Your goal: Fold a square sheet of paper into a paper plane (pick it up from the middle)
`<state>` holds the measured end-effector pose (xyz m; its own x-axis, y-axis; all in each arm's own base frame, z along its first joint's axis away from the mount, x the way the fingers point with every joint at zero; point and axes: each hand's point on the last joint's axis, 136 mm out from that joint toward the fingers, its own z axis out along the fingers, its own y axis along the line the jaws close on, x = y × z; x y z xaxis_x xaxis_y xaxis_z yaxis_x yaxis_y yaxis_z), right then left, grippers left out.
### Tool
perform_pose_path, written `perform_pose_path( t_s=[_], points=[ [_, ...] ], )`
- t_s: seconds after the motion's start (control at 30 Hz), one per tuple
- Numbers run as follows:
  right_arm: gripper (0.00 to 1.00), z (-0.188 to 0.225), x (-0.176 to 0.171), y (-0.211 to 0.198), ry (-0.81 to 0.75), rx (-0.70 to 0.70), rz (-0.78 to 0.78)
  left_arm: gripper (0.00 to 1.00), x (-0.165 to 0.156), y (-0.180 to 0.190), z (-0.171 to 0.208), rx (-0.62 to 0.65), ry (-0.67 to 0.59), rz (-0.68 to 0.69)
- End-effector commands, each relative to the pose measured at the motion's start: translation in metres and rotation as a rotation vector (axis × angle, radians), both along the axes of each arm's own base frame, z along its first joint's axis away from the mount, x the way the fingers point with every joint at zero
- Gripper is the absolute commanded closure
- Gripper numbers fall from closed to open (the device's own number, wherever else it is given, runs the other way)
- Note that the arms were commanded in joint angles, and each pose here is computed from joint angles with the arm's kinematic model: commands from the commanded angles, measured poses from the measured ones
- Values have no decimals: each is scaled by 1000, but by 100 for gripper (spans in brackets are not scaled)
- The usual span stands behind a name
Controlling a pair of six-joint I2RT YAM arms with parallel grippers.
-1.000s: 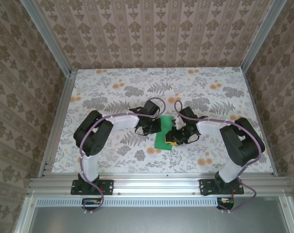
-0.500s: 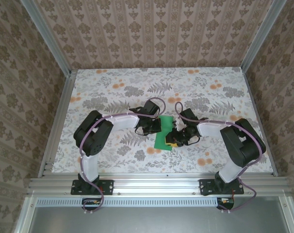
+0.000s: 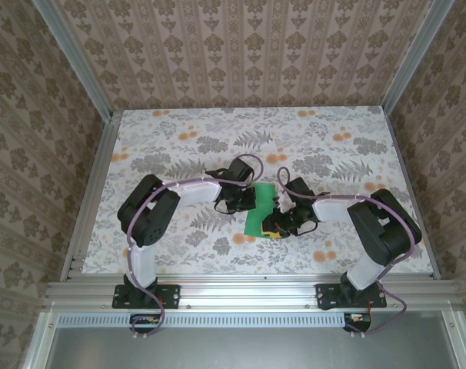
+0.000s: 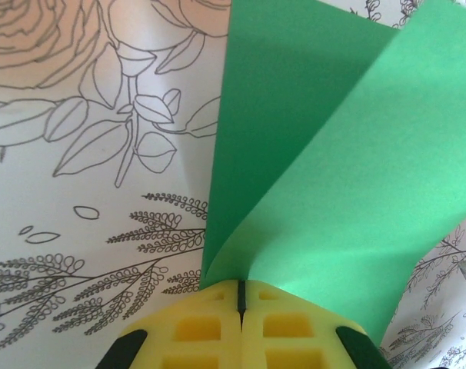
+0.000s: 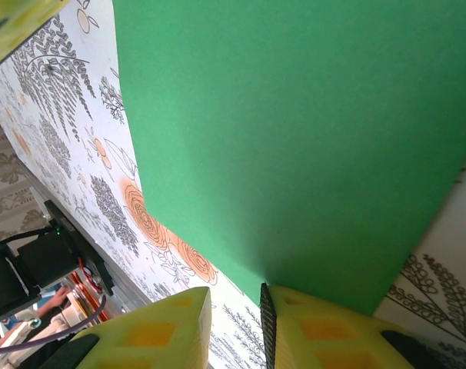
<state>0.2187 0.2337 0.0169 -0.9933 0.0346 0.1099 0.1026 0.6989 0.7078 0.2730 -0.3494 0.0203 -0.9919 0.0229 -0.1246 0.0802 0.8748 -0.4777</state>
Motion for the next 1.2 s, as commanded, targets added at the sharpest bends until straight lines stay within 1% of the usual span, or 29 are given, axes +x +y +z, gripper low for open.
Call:
perform_pose_path(
  t_s=[0.0,0.17,0.23,0.33,0.53,0.63,0.73,0.83,0.9,1.0,1.17],
  points=[
    [73,-25,-16,-13,53,-93,-4,94,-18,22,-28,126,69,-17],
    [73,9,-11,-3,-13,-4,-4,94,-17,22,-27,126,67,-19],
    [73,15,-12,0,-20,29,-2,94,-17,22,-27,130,66,-19],
    [73,7,-19,-3,-5,27,-12,94,-17,22,-27,131,66,-20],
    [73,-33,-30,-16,61,-62,-25,94,-18,22,-29,132,74,-22],
    [74,-30,-31,-14,74,-54,-14,95,-18,22,-29,134,72,-23],
    [74,3,-15,-6,-7,-3,-16,95,-18,23,-28,138,73,-26],
    [74,38,12,-6,-116,19,-34,95,-18,23,-29,139,73,-25],
    [74,49,34,-11,-173,13,-71,95,-18,23,-29,139,73,-24],
    [74,44,56,-16,-221,-38,-88,95,-18,22,-29,140,72,-23],
    [76,20,71,-9,-199,-55,-63,95,-18,22,-28,139,73,-23]
  ],
)
